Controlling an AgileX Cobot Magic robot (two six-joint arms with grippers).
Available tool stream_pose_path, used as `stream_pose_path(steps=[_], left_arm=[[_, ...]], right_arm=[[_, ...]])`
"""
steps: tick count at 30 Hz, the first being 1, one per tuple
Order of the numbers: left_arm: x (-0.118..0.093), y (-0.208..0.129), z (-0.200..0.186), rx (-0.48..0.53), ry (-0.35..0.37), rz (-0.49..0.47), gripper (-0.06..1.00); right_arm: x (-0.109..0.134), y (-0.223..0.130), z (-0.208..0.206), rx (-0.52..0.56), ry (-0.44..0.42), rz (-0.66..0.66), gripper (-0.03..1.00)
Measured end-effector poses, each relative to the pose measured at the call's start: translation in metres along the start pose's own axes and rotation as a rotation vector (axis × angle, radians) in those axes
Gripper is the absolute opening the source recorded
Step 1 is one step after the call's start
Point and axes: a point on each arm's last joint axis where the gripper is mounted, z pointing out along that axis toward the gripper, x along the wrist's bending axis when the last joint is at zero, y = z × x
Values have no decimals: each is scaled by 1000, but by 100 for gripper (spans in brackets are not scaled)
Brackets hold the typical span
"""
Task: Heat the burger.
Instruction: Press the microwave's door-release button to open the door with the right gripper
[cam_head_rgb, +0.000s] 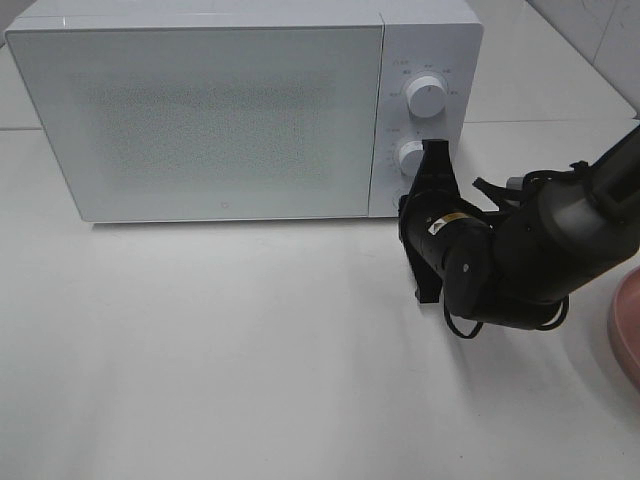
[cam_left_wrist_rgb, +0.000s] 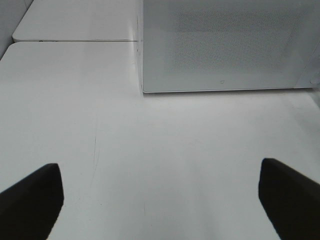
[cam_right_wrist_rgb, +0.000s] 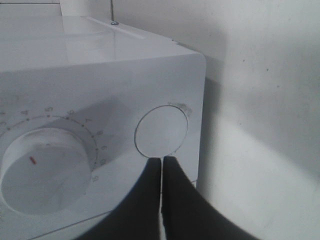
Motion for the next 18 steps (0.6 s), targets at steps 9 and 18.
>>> stream_pose_path(steps=[9,18], left_arm=[[0,0,0,0,0,0,98],[0,0,0,0,1,1,98]], right_arm=[[1,-4,14,-8,4,20,0],[-7,-4,21,-27,-22,30,0]])
